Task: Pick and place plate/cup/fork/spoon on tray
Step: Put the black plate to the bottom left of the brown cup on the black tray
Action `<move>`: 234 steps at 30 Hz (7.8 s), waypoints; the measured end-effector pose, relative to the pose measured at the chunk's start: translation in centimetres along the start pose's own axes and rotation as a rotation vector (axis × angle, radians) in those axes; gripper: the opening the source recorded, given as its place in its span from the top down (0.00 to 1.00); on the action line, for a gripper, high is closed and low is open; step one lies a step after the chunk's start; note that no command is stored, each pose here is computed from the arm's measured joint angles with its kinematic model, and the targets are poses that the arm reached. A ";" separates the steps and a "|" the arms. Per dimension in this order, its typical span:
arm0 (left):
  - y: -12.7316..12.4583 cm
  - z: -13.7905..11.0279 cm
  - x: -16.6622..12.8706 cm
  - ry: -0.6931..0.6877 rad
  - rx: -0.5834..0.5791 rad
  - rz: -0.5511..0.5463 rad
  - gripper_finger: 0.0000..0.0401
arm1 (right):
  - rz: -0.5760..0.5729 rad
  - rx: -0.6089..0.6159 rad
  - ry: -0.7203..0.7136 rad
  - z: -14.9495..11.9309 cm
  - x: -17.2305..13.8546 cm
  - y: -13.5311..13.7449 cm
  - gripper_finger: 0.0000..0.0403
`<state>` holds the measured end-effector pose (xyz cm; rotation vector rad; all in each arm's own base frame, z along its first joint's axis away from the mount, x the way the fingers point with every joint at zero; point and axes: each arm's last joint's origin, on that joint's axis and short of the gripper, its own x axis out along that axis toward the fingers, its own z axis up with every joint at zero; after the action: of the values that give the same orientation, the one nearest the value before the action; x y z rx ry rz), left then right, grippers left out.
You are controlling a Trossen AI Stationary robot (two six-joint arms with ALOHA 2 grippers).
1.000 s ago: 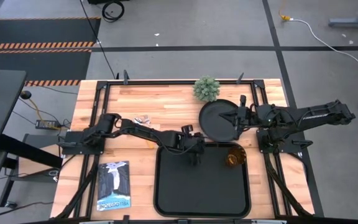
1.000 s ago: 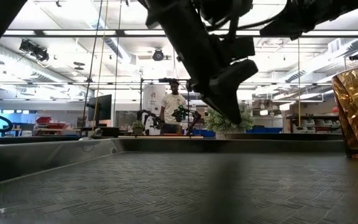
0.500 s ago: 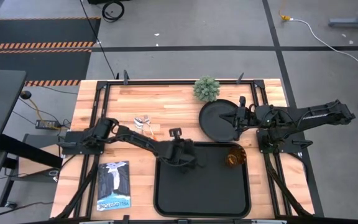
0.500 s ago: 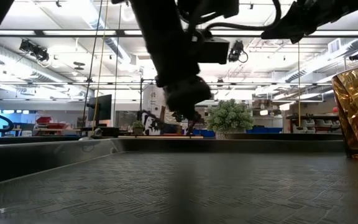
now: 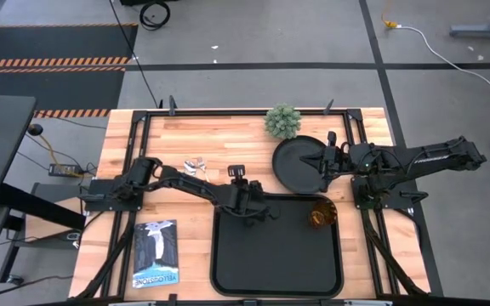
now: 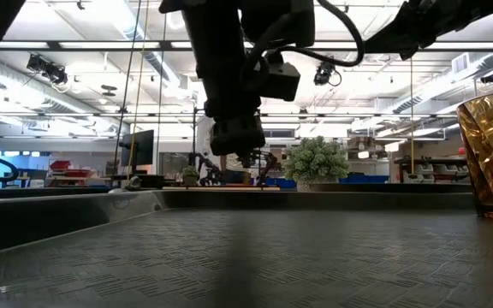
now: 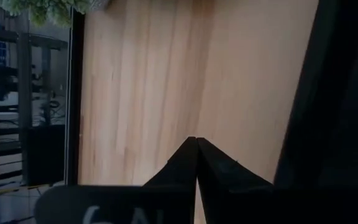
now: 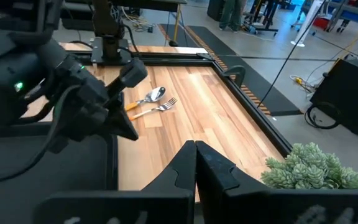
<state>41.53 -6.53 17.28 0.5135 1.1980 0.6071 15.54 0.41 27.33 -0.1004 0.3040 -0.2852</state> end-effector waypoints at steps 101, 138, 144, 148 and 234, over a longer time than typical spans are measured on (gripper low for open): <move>7.7 4.5 11.4 -0.095 -1.001 -0.531 0.58 | 0.074 -0.023 -0.070 0.8 1.3 0.8 0.97; 7.4 4.3 13.1 -0.065 -1.036 -0.581 0.55 | 0.076 -0.014 -0.068 0.7 1.3 0.8 0.97; 7.3 4.2 13.2 -0.061 -1.026 -0.579 0.55 | 0.076 -0.013 -0.069 0.8 1.3 0.8 0.97; 7.3 4.2 13.2 -0.059 -1.026 -0.593 0.58 | 0.076 -0.013 -0.070 0.8 1.3 0.8 0.97; 9.3 3.8 14.5 -0.107 -0.881 -0.567 0.96 | 0.077 -0.005 -0.061 0.7 1.3 0.8 0.97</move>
<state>47.17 9.94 14.46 -0.5207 0.8051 0.5377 17.16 0.81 27.50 -0.1017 0.2477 -0.2051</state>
